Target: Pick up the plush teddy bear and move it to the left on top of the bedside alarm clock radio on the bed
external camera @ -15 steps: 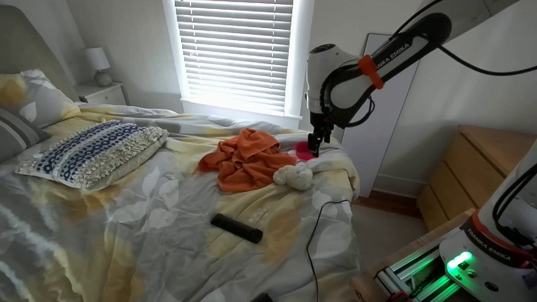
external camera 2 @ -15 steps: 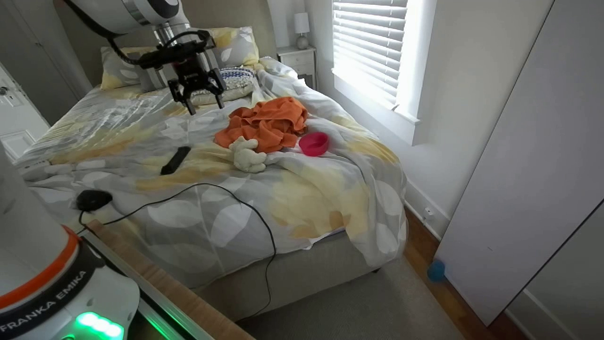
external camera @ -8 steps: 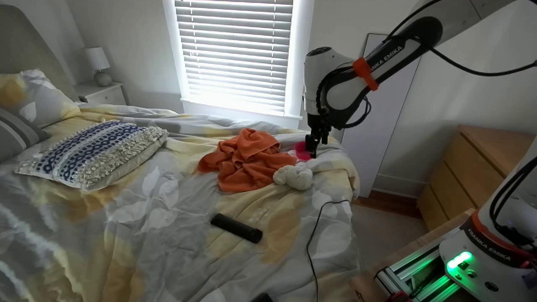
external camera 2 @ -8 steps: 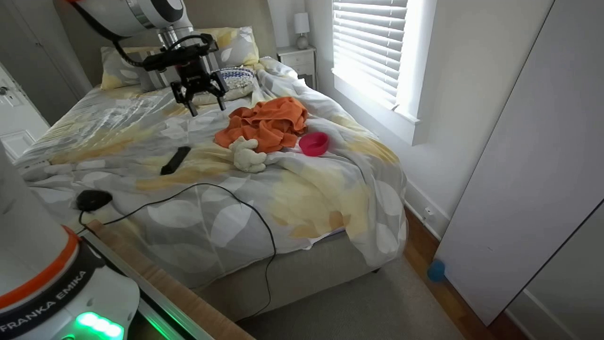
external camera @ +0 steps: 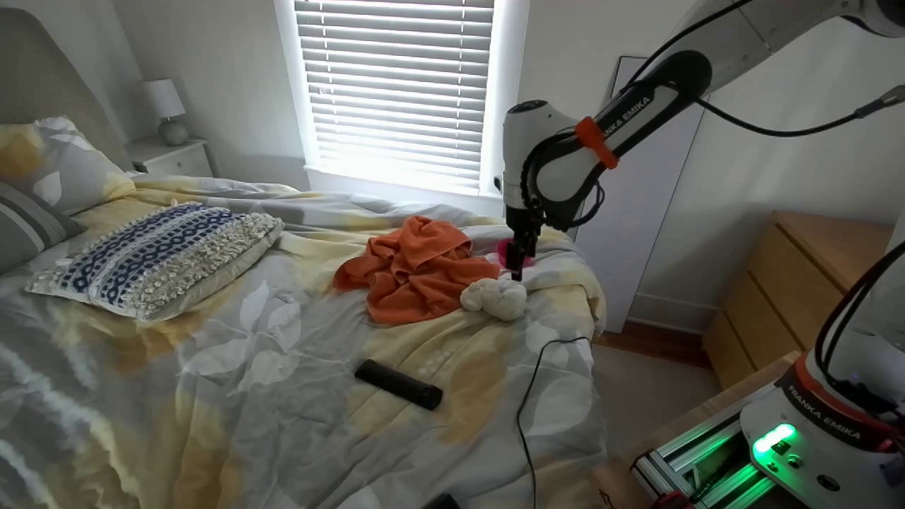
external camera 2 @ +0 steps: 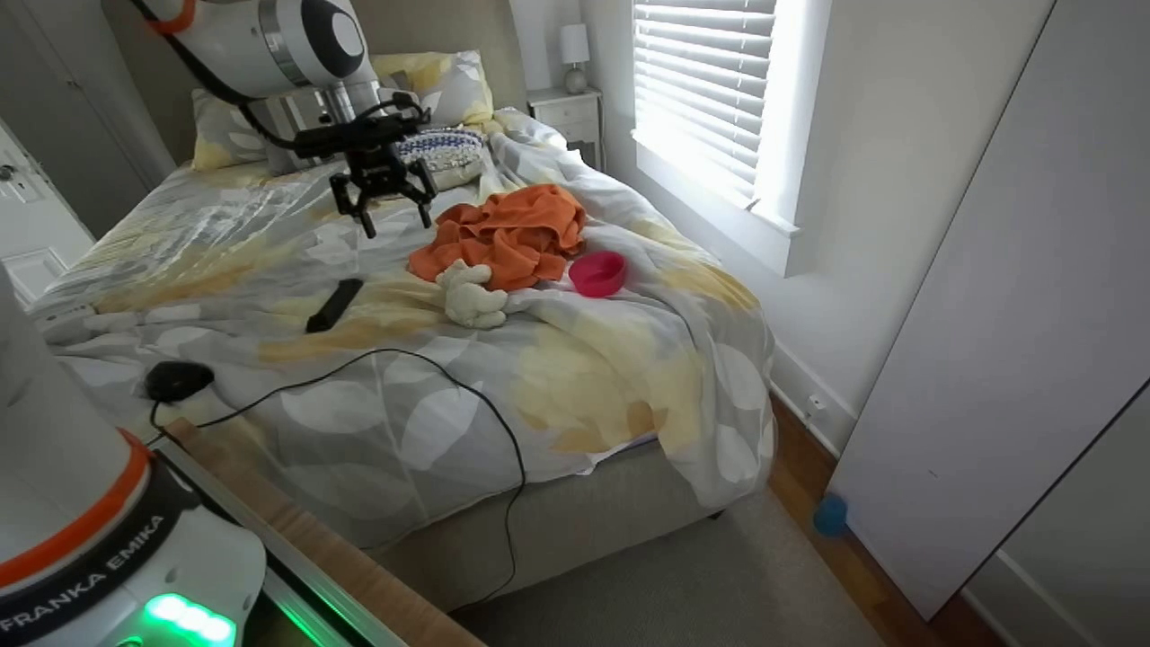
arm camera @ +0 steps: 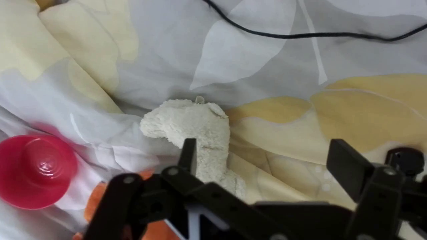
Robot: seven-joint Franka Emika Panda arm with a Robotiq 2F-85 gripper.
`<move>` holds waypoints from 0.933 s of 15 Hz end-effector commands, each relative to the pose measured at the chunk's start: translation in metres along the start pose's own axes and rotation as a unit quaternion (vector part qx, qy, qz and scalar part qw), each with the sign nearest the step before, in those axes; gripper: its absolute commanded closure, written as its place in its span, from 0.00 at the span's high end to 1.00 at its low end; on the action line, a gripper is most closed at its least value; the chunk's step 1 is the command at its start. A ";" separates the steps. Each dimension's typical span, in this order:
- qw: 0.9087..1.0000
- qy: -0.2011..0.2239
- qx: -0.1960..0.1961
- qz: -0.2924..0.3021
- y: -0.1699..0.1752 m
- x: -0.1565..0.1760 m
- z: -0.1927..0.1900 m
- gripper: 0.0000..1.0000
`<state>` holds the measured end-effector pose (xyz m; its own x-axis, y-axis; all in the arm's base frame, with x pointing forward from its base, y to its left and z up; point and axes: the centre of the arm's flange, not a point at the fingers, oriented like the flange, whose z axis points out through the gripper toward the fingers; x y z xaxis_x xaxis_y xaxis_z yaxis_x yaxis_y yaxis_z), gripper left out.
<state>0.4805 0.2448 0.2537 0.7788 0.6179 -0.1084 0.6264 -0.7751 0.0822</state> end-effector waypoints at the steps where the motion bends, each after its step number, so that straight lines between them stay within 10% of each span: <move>1: 0.999 -0.001 0.034 -0.026 0.004 0.027 0.041 1.00; 14: 0.995 0.042 0.060 -0.064 0.032 0.066 0.129 1.00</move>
<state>0.5331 0.2415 0.1389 0.6990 0.7144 -0.0333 0.7132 -0.6997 -0.0410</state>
